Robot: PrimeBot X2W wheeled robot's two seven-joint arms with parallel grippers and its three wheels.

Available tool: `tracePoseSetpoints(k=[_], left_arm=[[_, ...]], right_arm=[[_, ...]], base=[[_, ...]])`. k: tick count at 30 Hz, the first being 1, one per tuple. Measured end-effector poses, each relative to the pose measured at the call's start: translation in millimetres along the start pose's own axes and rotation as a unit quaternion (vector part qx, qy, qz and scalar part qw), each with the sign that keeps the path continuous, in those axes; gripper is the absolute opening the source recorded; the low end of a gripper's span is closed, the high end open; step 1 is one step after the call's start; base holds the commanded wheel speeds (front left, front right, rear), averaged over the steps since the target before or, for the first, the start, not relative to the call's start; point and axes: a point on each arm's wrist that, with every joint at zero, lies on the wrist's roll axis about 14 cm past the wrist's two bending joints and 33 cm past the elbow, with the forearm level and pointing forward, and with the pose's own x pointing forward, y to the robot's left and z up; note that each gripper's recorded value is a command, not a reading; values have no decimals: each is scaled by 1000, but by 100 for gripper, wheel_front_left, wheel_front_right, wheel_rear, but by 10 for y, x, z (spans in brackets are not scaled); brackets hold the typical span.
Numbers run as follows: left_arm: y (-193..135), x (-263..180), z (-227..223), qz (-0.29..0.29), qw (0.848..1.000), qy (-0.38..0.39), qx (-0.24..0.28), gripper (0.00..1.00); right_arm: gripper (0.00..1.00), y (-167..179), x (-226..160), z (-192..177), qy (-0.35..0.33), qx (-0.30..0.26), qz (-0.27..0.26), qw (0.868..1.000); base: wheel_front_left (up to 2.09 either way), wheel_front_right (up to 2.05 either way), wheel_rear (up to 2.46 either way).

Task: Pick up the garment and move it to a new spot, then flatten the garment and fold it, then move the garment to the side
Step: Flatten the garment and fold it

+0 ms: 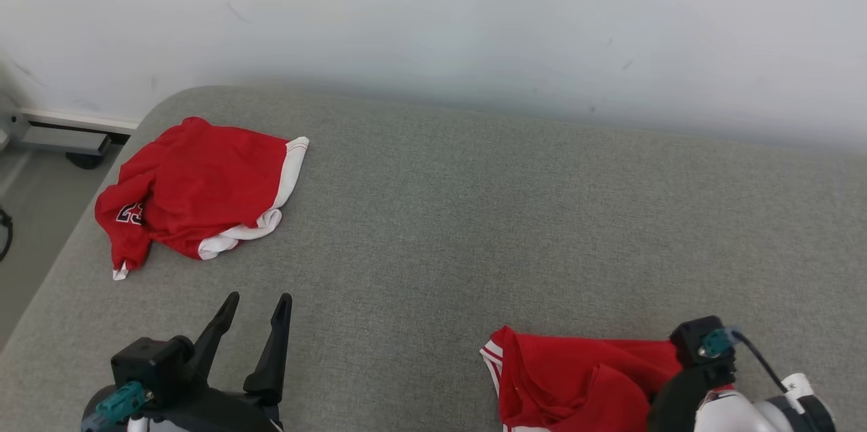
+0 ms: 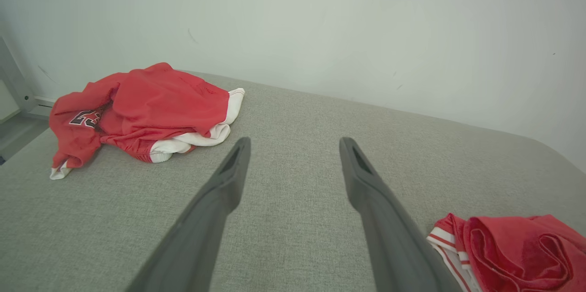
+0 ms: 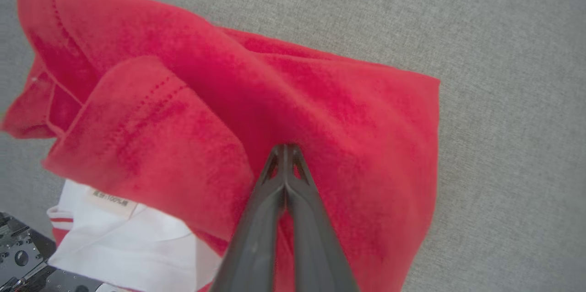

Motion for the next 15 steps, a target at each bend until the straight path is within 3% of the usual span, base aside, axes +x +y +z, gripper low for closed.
tracePoseSetpoints(k=[15], left_arm=[[25,-6,-1,4,1000,0,0,100]], right_arm=[[0,685,-92,-241,47,-35,106,993]], base=[[0,0,0]])
